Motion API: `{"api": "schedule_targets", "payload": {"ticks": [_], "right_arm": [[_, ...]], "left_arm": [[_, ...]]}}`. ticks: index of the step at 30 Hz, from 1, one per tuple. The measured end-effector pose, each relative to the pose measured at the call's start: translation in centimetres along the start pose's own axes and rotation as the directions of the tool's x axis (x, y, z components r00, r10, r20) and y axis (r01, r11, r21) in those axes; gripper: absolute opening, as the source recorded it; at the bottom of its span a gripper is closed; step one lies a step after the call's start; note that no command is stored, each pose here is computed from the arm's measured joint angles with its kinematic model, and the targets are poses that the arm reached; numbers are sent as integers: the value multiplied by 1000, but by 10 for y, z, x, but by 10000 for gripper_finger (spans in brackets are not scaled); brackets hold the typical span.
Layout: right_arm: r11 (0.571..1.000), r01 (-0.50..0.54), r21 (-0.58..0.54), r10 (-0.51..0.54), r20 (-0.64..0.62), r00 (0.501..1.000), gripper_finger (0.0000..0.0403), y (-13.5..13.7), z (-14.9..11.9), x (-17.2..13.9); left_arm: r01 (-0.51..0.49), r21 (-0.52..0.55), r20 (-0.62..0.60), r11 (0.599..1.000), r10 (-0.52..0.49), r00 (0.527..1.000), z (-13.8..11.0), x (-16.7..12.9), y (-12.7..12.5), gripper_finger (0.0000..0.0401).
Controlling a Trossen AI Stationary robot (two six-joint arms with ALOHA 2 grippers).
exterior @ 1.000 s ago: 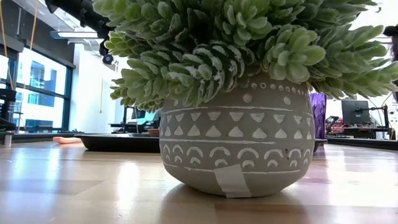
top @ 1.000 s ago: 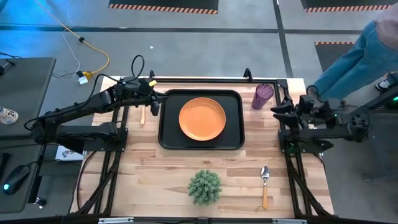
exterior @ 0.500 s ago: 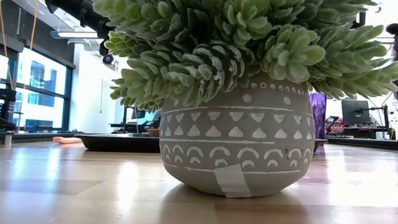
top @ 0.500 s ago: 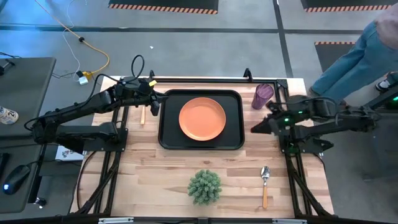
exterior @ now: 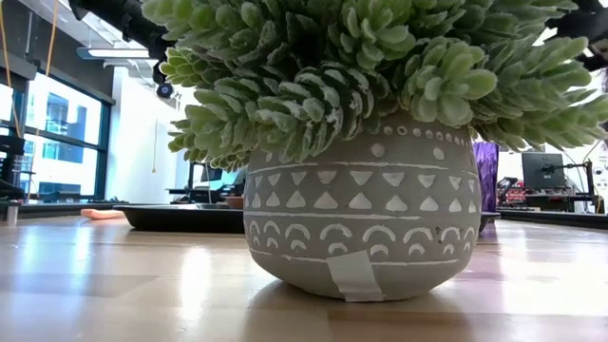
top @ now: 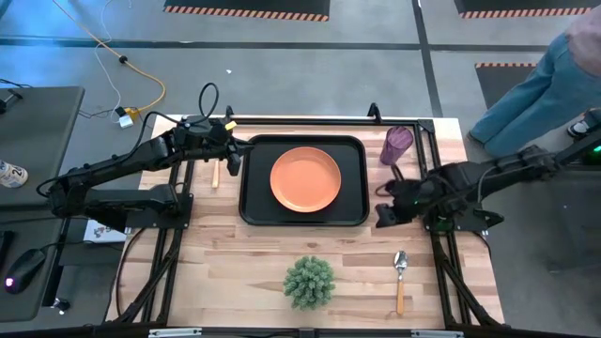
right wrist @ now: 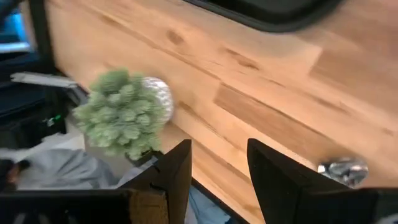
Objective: Pick and place plate/cup/fork/spoon on tray
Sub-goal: Put the orange spoon on the black tray
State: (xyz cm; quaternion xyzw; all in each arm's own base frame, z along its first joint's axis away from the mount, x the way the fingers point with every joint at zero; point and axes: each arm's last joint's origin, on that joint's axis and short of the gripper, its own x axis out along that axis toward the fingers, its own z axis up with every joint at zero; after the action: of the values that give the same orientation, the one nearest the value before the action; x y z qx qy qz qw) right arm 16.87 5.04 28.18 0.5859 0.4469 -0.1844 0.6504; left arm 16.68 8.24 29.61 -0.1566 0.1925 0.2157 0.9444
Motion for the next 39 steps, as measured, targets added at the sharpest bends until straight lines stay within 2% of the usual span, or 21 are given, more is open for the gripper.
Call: {"api": "schedule_targets", "payload": {"ticks": [7, 13, 20, 28, 39], "right_arm": [[986, 141, 95, -138, -29, 990, 147, 0, -17, 24], [942, 303, 147, -298, -54, 953, 147, -5, -35, 46], [895, 411, 170, -404, -78, 911, 147, -10, -57, 70], [853, 476, 213, -461, -117, 879, 147, -15, -83, 88], [803, 555, 217, -527, -176, 832, 147, -19, -87, 102]], "left_arm": [[0, 26, -1, 1000, 0, 1000, 0, 0, 0, 44], [0, 27, -1, 1000, 0, 1000, 0, 0, 0, 44], [0, 27, -1, 1000, 0, 1000, 0, 0, 0, 44], [0, 24, -1, 1000, 0, 1000, 0, 0, 0, 44], [0, 21, -1, 1000, 0, 1000, 0, 0, 0, 44]]}}
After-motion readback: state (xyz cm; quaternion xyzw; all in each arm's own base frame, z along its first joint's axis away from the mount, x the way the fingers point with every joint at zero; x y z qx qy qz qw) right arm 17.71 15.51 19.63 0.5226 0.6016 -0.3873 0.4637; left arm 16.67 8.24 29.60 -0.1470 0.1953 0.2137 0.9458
